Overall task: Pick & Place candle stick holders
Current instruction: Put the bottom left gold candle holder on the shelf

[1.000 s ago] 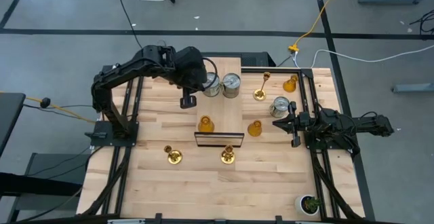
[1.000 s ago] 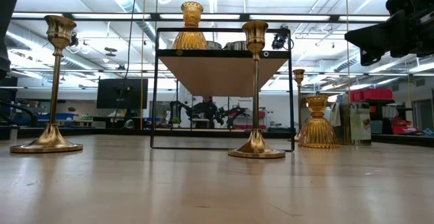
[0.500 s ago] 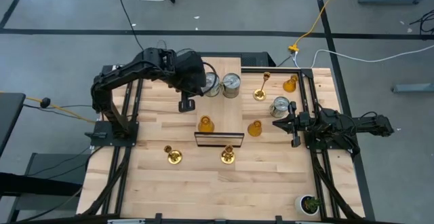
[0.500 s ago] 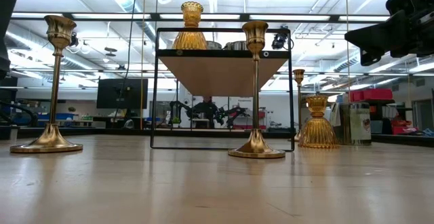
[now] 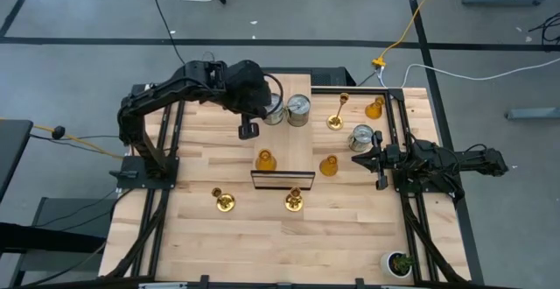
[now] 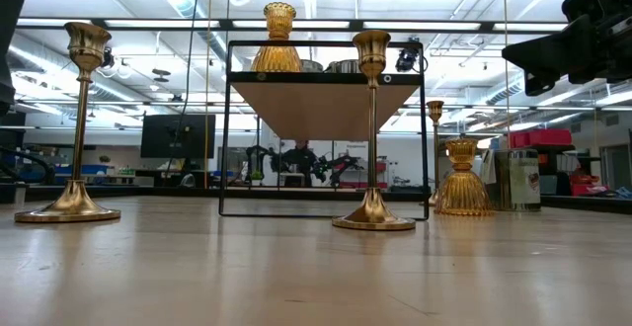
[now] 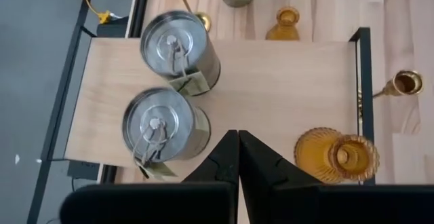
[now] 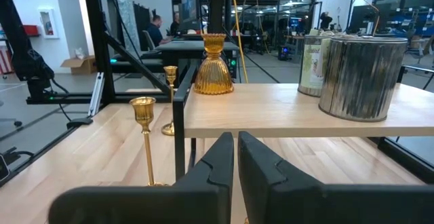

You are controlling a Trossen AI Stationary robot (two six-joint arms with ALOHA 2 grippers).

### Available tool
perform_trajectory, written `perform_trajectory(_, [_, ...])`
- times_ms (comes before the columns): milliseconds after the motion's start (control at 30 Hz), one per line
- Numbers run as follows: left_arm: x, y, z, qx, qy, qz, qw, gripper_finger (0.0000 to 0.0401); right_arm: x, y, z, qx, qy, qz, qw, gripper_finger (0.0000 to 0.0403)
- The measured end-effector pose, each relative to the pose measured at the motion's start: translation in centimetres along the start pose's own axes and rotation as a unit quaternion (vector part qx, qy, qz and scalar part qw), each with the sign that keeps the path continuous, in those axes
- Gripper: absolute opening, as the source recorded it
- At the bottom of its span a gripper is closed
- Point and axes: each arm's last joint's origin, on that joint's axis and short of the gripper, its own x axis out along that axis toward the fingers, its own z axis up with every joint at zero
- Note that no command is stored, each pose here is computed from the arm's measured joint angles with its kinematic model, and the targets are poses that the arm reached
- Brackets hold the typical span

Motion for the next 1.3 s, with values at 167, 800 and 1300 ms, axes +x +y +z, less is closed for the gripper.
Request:
perform_trajectory(167, [-0.01,0.07,0.47,-0.001,-0.025,0.000,1.000,0.0016,0.00,0.00,0.01,0.000,0.000,0.000,1.000,0.0027])
perform_trajectory(800, [-0.02,0.13,0.86,-0.002,-0.045,0.002,0.999,0.0013,0.00,0.00,0.01,0.000,0.000,0.000,1.000,0.0027])
perform_trajectory(1300, [-0.04,0.13,0.89,-0.003,-0.046,0.002,0.999,0.0011,0.00,0.00,0.01,0.000,0.000,0.000,1.000,0.0027])
